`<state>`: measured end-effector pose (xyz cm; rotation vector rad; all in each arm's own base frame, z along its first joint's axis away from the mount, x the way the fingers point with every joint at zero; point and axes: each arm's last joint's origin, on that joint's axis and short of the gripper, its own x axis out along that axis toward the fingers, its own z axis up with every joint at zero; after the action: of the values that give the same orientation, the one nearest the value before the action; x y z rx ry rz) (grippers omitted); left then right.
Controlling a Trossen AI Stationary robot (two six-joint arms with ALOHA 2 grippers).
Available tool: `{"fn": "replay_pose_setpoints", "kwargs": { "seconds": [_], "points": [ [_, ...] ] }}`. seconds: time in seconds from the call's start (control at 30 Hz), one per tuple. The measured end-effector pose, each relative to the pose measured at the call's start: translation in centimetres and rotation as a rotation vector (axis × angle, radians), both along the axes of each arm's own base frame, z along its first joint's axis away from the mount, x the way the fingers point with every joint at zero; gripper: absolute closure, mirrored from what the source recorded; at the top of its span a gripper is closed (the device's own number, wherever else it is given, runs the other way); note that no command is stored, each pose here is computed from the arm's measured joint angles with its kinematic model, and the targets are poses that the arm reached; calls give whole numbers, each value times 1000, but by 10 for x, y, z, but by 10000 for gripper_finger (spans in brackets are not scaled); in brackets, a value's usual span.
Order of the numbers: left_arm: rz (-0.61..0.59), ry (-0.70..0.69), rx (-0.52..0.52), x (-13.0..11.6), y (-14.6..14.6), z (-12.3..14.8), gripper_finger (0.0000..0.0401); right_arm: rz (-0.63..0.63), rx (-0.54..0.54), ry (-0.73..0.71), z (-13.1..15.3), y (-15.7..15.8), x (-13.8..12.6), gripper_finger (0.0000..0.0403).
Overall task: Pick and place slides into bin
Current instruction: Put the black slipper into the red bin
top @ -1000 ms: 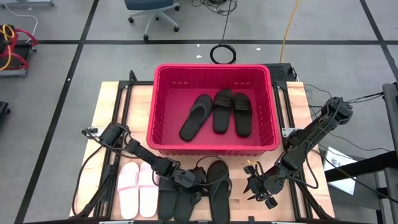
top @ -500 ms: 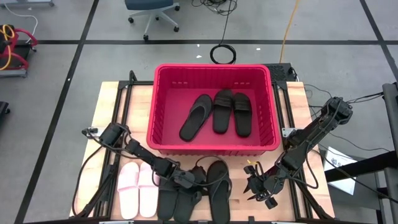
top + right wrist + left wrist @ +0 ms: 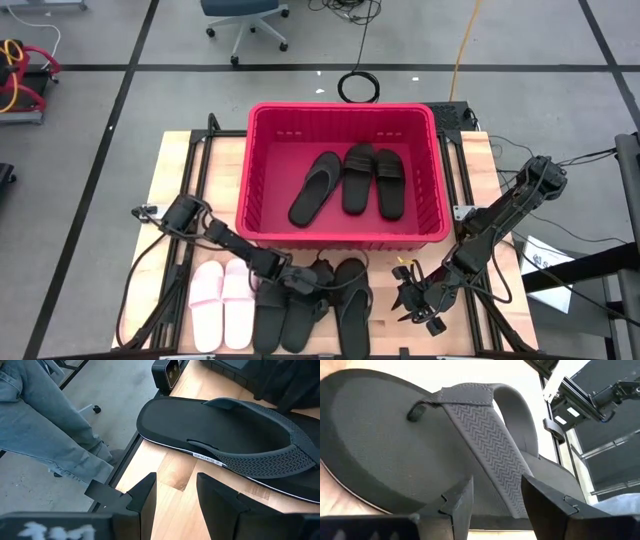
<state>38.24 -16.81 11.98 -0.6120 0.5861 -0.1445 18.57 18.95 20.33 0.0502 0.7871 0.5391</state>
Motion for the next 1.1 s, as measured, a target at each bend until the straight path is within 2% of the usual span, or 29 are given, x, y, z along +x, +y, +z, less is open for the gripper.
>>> {"fn": "replay_pose_setpoints", "kwargs": {
  "seconds": [0.23, 0.73, 0.9, 1.1],
  "points": [
    [-64, -11, -9, 3, 0, 4, 229, -6, -2, -2, 0, -1, 1, 273],
    [-68, -1, 4, 4, 2, 2, 229, -68, -11, -12, 0, -10, 10, 273],
    [-72, -34, -42, 9, -1, -13, 228, -71, -10, -12, 0, -11, 10, 273],
    [-108, -60, -47, 11, 0, -13, 228, -75, -4, -12, 0, -10, 10, 273]
  ]
}}
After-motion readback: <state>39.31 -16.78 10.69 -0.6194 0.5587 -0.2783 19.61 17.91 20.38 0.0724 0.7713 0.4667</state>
